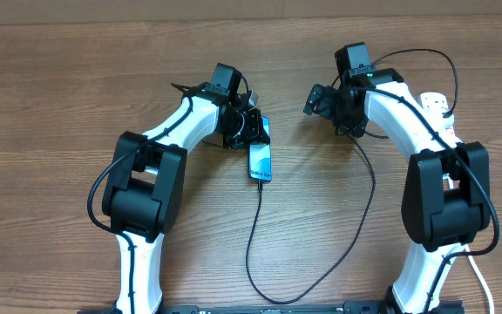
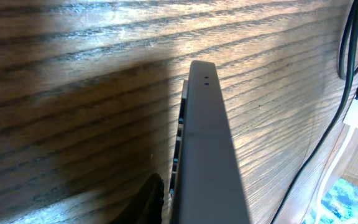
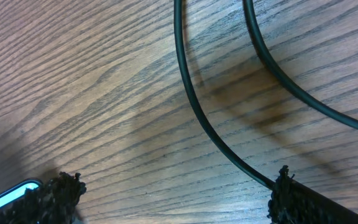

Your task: Plug charger to phone and switch on socket

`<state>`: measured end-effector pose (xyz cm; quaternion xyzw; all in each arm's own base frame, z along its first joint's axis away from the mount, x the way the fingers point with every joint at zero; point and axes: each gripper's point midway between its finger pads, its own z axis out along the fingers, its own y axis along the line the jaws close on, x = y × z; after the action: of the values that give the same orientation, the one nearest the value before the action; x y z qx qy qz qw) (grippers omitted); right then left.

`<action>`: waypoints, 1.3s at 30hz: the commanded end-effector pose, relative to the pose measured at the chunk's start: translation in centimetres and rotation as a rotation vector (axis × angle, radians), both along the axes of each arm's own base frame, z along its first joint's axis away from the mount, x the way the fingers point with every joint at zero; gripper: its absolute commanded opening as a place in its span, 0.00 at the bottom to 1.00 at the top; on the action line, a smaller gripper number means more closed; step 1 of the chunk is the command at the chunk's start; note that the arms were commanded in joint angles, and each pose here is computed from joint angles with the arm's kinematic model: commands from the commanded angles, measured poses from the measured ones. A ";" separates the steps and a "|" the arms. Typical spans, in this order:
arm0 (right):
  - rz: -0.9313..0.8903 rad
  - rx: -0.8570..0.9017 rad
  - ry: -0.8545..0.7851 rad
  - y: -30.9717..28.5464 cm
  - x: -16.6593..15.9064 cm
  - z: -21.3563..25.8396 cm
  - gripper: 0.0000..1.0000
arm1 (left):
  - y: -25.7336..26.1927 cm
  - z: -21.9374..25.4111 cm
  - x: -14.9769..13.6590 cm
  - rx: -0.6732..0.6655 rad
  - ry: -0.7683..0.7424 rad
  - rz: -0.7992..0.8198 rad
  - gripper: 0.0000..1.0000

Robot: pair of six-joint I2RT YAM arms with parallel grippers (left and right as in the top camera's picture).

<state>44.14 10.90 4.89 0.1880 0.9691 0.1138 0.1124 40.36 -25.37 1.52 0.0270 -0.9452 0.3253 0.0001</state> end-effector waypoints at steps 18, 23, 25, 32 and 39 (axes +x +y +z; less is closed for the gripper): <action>-0.001 0.004 -0.022 -0.2 0.4 0.8 1.00 | -0.5 0.4 -0.3 -0.009 0.014 -0.004 0.24; -0.001 0.004 -0.022 -0.2 0.4 0.8 1.00 | -0.4 0.3 -0.5 -0.002 0.026 -0.004 0.33; -0.001 0.003 -0.021 -0.2 0.4 0.7 1.00 | -0.3 0.3 -0.6 -0.001 0.028 -0.004 0.39; -0.001 0.003 -0.021 -0.2 0.4 0.7 1.00 | -0.1 0.1 -0.7 0.016 0.033 0.000 0.73; -0.001 0.003 -0.021 -0.2 0.4 0.7 1.00 | 1.0 -0.6 -1.1 0.083 0.051 0.014 1.00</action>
<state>44.12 10.90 4.88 0.1876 0.9692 0.1136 0.1121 39.81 -25.58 2.78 0.0358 -0.9423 0.3323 0.0185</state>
